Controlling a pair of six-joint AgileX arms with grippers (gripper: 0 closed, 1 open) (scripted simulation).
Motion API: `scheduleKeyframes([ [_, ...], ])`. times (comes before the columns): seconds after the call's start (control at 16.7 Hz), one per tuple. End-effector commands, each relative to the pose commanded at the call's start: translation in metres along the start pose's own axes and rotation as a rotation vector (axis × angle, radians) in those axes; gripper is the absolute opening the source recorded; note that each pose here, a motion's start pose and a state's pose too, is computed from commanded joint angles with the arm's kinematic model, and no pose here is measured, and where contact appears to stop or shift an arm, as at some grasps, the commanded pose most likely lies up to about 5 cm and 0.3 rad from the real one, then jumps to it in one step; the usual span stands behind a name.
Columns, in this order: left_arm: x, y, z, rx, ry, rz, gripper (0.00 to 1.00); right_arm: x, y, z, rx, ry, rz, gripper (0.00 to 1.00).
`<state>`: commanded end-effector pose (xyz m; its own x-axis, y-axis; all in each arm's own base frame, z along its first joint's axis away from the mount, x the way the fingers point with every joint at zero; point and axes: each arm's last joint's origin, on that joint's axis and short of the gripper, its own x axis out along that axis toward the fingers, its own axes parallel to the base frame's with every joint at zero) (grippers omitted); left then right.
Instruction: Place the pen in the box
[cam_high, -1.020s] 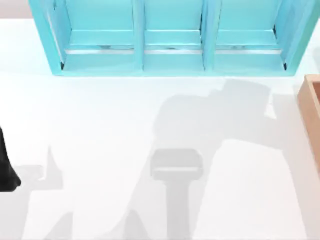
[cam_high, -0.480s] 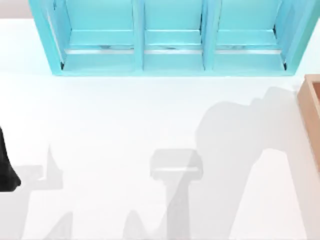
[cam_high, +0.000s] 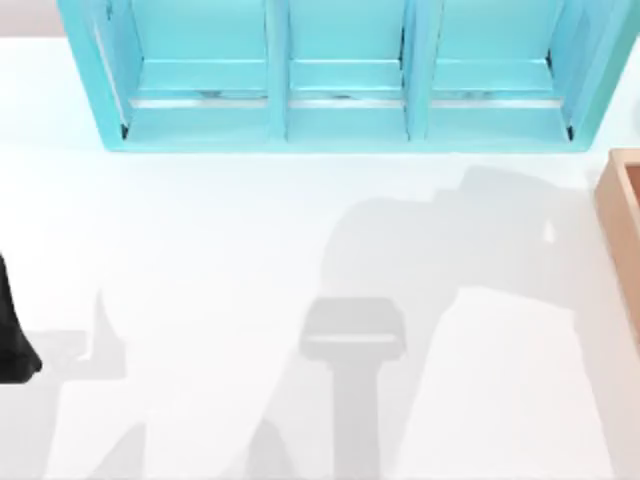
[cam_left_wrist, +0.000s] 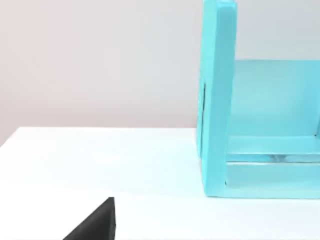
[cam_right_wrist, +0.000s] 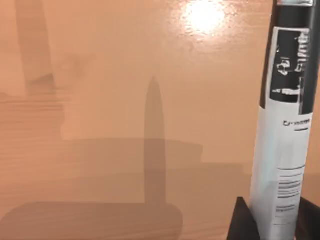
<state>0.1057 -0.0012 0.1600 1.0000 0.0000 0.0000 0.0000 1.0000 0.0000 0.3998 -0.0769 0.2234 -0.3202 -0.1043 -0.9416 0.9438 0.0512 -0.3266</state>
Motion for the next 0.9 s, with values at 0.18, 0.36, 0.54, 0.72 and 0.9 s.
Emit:
scheduleKeyframes([
  [0.18,0.0,0.0,0.0,0.0,0.0,0.0,1.0,0.015,0.003,-0.013,-0.001,-0.003,0.007,0.0],
  [0.36,0.0,0.0,0.0,0.0,0.0,0.0,1.0,0.035,-0.002,-0.002,0.022,0.021,0.0,0.0],
  [0.54,0.0,0.0,0.0,0.0,0.0,0.0,1.0,0.051,-0.012,0.018,0.049,0.052,-0.014,0.0],
  [0.72,0.0,0.0,0.0,0.0,0.0,0.0,1.0,0.055,-0.016,0.025,0.058,0.062,-0.019,0.0],
  [0.9,0.0,0.0,0.0,0.0,0.0,0.0,1.0,0.055,-0.016,0.025,0.058,0.062,-0.019,0.0],
])
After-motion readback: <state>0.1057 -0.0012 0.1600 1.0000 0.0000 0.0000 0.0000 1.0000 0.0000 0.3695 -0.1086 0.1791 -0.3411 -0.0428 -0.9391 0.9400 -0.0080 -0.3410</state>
